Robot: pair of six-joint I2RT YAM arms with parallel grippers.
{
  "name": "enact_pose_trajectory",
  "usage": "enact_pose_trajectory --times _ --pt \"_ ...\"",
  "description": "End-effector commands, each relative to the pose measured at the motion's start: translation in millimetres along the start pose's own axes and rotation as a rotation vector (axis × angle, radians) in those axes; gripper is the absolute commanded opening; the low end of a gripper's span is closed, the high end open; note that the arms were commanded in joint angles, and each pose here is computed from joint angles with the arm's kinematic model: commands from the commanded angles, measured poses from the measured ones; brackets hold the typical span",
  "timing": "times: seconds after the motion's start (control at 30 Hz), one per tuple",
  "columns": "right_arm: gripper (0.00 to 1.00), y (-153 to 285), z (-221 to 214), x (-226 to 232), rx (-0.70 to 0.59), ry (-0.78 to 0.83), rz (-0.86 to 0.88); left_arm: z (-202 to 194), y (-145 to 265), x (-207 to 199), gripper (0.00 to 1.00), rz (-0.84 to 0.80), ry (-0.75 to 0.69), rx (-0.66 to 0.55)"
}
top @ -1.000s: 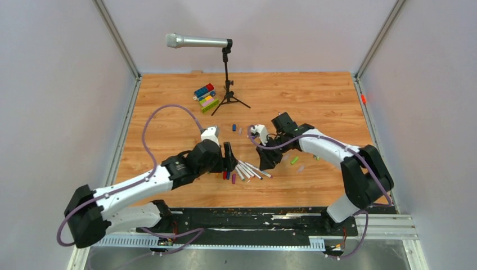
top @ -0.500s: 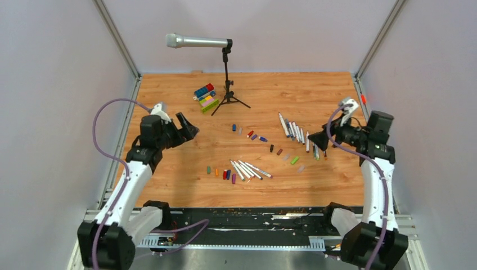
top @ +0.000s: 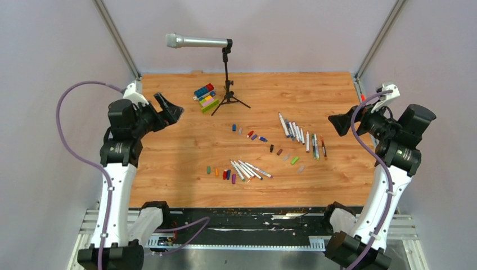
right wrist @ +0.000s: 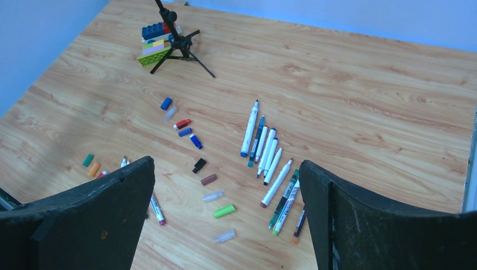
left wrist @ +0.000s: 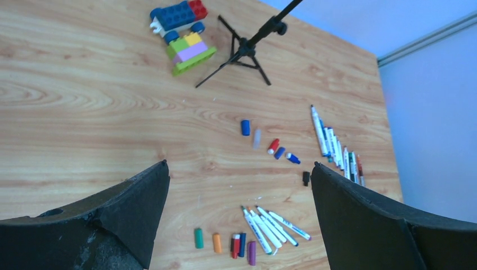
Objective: Open the pen caps
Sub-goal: Reset both arms
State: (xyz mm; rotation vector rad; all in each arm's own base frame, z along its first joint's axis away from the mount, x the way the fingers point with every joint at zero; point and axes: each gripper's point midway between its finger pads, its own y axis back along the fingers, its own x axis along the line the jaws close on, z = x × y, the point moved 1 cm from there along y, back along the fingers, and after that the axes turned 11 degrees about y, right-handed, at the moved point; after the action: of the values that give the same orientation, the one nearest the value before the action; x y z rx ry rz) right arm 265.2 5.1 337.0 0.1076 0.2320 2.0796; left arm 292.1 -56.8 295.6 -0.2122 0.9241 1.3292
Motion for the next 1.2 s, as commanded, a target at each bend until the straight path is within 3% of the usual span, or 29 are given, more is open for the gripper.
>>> enact_pose_trajectory --times 0.0,0.1,0.33,0.57,1.17 --pt "1.0 7.0 23.6 4.1 -0.048 -0.045 -0.033 10.0 36.8 -20.8 1.0 -0.036 -0.039 -0.063" --pt "1.0 10.2 30.7 -1.9 -0.049 -0.104 -0.099 20.0 49.1 -36.3 1.0 -0.078 -0.067 -0.099" --pt "1.0 13.8 28.8 -13.4 -0.024 -0.153 -0.192 23.8 43.7 -60.4 1.0 -0.173 -0.055 -0.035" --pt "1.0 14.6 25.1 -8.9 -0.048 -0.163 -0.197 9.2 31.4 -51.8 1.0 -0.175 -0.019 0.034" --pt "1.0 9.3 2.9 -12.2 -0.03 -0.154 -0.199 -2.0 40.8 -38.1 1.0 -0.123 -0.044 0.041"
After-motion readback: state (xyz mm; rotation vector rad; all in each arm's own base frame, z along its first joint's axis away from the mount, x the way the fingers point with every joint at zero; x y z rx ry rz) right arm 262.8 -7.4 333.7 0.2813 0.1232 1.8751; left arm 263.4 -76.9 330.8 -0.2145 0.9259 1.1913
